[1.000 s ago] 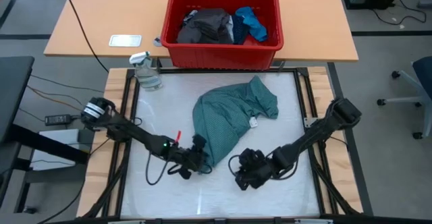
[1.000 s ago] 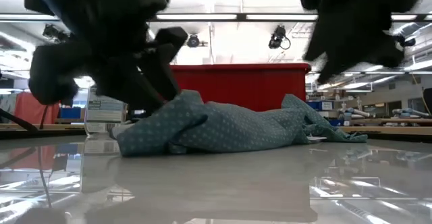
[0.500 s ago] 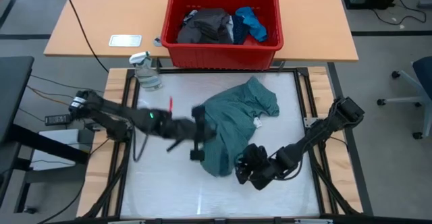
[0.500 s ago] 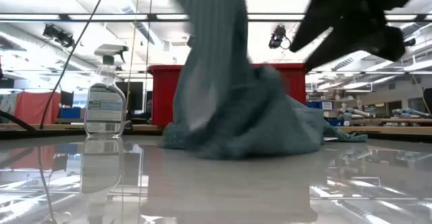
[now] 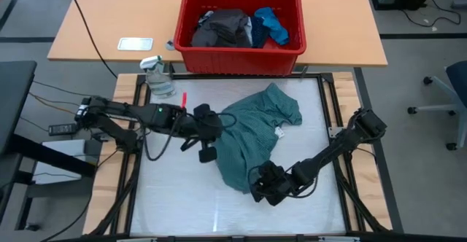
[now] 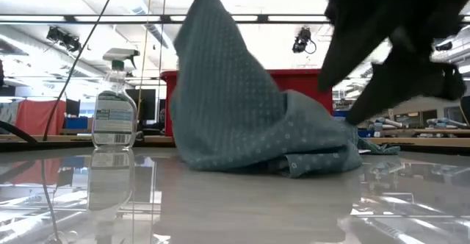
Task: Fold laundry
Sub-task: Fold the green shirt
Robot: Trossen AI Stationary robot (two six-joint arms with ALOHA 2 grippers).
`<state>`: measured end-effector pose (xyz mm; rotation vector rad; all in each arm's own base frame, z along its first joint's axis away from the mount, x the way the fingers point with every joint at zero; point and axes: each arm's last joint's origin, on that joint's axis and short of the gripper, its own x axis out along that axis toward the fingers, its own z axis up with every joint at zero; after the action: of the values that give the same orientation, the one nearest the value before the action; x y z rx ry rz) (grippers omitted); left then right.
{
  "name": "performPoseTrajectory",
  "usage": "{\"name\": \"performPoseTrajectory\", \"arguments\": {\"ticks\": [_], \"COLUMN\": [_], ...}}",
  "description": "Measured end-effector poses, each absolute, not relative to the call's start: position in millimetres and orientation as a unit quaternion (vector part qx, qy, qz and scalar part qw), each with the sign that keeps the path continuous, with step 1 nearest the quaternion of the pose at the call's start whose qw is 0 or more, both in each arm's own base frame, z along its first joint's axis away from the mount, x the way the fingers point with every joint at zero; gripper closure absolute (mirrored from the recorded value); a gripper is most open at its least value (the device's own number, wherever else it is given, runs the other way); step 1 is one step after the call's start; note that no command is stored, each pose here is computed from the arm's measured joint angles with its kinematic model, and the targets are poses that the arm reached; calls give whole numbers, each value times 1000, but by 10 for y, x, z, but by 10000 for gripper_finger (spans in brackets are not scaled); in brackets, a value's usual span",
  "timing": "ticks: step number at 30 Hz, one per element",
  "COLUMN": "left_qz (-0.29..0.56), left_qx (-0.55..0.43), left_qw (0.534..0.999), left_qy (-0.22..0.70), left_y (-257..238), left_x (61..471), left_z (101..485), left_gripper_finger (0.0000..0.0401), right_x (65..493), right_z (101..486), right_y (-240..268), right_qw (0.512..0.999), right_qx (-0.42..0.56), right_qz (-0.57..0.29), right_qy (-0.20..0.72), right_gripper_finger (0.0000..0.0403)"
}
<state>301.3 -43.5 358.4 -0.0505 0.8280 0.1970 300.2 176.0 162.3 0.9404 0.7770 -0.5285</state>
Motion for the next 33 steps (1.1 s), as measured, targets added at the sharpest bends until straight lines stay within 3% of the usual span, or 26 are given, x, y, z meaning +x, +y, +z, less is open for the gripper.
{"name": "performPoseTrajectory", "arguments": {"ticks": [8,14,17,19,21,22,28,33], "left_qz": [125,144,151,160,168,171,177,142], "left_qx": [-60,-79,-80,-84,-95,-103,-143,-166], "left_qw": [897,882,882,881,881,884,911,942], "left_qy": [420,441,439,437,432,422,345,254], "left_y": [-394,-378,-362,-332,-294,-273,-205,-195], "left_x": [2986,2941,2943,2932,2874,2845,2547,2218], "left_z": [3520,3487,3487,3498,3543,3586,3917,4255], "left_gripper_finger": [401,401,401,401,401,401,401,401], "right_x": [3131,3163,3213,3205,3171,3124,2805,2440], "right_z": [1389,1153,1078,1093,1192,1264,2147,3096], "right_y": [1836,1844,1789,1752,1716,1691,1483,1253], "right_qw": [791,795,801,803,805,807,814,849], "right_qx": [431,400,379,363,346,330,272,238], "right_qz": [-196,-215,-212,-206,-192,-186,-159,-156], "right_qy": [388,402,412,425,442,454,487,445], "right_gripper_finger": [155,163,212,279,361,380,397,399]}}
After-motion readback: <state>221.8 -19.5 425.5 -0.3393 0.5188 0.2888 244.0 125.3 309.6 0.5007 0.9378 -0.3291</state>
